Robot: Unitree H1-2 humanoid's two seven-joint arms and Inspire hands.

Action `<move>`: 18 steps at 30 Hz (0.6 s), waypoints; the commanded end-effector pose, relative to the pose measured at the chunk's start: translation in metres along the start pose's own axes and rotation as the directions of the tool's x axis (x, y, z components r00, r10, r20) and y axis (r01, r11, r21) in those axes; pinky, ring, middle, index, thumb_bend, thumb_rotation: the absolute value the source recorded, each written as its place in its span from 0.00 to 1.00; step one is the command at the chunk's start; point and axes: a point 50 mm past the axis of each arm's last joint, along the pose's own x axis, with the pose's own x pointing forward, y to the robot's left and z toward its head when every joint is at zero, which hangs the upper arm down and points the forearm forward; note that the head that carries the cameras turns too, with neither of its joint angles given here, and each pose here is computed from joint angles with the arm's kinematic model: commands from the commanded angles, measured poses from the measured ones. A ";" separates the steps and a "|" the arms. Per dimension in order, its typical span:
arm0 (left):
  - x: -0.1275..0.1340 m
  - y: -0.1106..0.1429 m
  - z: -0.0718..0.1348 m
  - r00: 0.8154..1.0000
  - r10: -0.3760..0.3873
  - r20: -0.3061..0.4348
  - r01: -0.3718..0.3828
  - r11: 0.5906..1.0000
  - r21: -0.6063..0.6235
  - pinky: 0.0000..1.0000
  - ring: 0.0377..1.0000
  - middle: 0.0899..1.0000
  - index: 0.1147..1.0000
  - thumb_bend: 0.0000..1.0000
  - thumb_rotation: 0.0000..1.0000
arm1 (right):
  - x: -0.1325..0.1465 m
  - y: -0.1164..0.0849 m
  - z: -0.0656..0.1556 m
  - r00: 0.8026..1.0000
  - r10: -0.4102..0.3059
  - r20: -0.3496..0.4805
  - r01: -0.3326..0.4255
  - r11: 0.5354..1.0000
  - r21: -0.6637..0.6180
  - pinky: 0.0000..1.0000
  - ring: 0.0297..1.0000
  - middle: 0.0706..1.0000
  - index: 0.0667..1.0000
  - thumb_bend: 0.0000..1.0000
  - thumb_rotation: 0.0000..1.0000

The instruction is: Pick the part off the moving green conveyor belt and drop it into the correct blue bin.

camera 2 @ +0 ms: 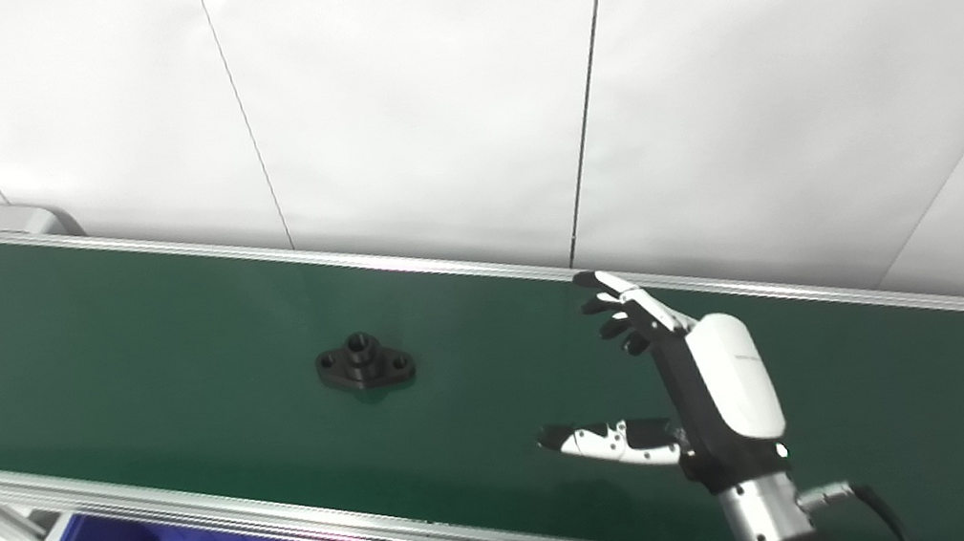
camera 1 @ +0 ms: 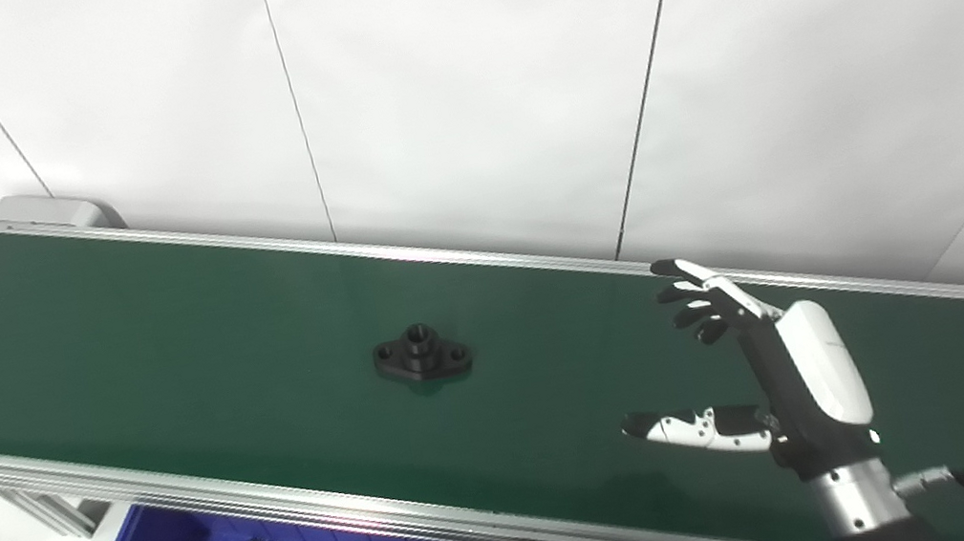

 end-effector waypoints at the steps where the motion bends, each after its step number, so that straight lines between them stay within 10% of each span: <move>1: 0.001 0.008 0.008 0.998 0.009 0.061 -0.010 1.000 0.014 0.82 0.90 0.93 0.88 0.87 0.31 | 0.016 -0.005 0.011 1.000 -0.019 0.019 0.019 1.000 -0.009 0.54 0.63 0.70 0.82 0.77 0.38; 18: -0.002 0.017 0.009 0.998 -0.006 0.062 0.004 1.000 0.028 0.85 0.92 0.94 0.89 0.84 0.33 | 0.059 0.015 0.014 0.998 0.060 -0.011 -0.060 0.997 -0.048 0.59 0.66 0.70 0.82 0.79 0.41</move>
